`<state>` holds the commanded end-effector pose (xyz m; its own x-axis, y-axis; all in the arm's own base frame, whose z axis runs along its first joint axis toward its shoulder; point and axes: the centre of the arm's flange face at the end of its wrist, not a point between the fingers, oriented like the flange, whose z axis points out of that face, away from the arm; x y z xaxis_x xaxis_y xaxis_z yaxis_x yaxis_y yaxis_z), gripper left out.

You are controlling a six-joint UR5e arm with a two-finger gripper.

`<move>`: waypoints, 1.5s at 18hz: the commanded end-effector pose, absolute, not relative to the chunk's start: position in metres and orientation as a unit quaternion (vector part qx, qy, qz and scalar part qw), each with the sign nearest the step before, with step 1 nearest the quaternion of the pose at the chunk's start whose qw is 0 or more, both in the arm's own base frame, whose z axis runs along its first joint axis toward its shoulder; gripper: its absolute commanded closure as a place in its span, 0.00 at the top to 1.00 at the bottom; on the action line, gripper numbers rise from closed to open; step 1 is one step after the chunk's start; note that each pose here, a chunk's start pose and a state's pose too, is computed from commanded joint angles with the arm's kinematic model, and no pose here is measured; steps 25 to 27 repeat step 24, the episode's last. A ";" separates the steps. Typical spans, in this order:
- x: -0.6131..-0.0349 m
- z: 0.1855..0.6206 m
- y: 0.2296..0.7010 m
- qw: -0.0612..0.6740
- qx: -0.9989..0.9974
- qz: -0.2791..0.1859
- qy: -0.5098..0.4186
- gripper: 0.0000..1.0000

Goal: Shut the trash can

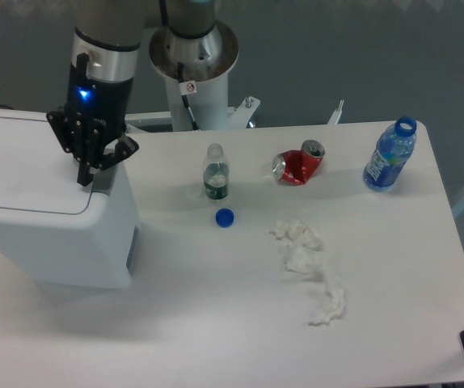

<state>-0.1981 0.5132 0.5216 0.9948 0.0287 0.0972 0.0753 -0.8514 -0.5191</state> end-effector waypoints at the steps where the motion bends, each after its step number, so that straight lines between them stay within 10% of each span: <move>1: -0.205 0.525 0.511 0.273 -0.961 -0.040 -0.034 0.78; 3: -0.228 0.525 0.501 0.274 -0.960 -0.032 -0.054 1.00; 15: -0.348 0.426 0.482 0.105 -0.990 0.070 0.066 1.00; 27: -0.409 0.362 0.467 0.035 -0.990 0.054 0.125 1.00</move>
